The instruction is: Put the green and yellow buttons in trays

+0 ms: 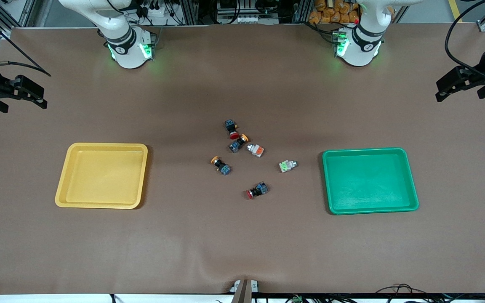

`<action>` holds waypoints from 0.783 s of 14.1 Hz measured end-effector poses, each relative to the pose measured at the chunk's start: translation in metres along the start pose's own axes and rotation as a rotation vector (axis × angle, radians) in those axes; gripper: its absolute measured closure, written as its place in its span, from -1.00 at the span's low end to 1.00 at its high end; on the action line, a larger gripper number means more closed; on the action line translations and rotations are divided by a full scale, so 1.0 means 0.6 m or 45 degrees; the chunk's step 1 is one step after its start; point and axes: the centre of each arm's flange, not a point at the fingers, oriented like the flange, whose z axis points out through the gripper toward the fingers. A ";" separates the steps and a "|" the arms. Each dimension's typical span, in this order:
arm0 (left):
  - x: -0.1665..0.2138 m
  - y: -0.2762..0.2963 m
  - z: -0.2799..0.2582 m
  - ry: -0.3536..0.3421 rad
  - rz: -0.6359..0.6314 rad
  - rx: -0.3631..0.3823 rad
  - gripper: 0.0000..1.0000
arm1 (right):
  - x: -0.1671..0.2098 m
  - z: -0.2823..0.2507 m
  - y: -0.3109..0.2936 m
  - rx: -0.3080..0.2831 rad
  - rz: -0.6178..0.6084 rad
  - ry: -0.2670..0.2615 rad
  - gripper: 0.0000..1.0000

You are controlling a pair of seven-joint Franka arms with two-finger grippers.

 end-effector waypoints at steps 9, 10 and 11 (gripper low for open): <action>0.036 0.060 0.109 -0.029 0.017 -0.003 -1.00 | 0.003 0.012 0.017 0.003 0.023 -0.024 -1.00; 0.040 0.084 0.135 -0.033 -0.005 -0.004 -1.00 | 0.005 0.017 0.021 0.004 0.028 -0.031 -1.00; 0.044 0.112 0.162 -0.035 -0.034 -0.008 -1.00 | 0.008 0.023 0.024 0.005 0.033 -0.039 -1.00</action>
